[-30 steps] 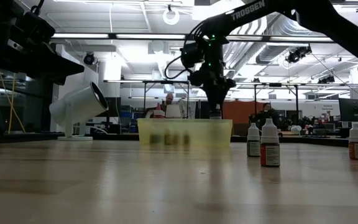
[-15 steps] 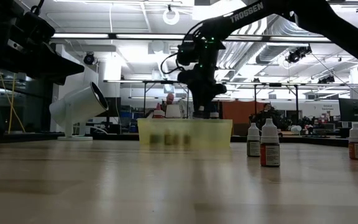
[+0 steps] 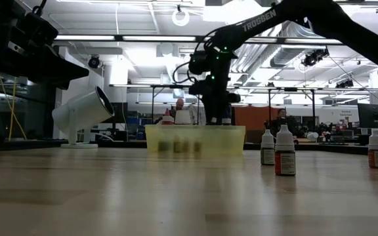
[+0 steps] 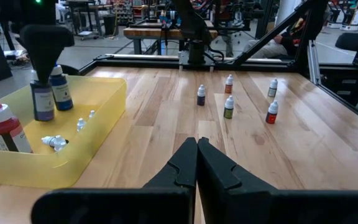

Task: Pick & Place food coloring
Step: Put the large violet food coloring bottle into the yellow container

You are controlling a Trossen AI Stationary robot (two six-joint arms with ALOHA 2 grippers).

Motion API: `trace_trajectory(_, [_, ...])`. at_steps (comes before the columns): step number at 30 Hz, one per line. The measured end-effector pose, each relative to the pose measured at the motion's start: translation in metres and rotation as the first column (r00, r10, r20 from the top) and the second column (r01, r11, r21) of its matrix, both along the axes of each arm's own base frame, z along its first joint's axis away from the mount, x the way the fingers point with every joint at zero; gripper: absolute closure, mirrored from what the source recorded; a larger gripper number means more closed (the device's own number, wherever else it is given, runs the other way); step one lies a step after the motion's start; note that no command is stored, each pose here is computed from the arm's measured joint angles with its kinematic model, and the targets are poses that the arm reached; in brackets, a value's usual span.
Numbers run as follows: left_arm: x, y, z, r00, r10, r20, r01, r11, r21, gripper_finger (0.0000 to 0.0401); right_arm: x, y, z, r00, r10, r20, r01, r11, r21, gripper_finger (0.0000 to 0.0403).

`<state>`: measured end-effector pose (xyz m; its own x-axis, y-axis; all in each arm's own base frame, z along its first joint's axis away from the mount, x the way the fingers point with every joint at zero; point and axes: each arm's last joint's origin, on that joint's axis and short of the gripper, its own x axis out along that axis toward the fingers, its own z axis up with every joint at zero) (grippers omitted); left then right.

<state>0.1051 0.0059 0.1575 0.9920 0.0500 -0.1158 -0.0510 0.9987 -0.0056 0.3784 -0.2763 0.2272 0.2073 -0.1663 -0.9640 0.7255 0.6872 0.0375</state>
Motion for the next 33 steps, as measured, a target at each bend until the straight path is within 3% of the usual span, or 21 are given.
trace_trajectory(14, [0.0, 0.0, 0.0001, 1.0, -0.001, 0.001, 0.001, 1.0, 0.0, 0.0401, 0.0027, -0.0009, -0.0055, 1.0, 0.01, -0.008, -0.01, 1.0, -0.006, 0.0277])
trace_trajectory(33, [0.0, 0.0, 0.0001, 1.0, -0.001, 0.001, 0.001, 1.0, 0.0, 0.0401, 0.0038, -0.005, 0.0025, 1.0, -0.004, 0.001, 0.004, 0.998, -0.068, 0.0197])
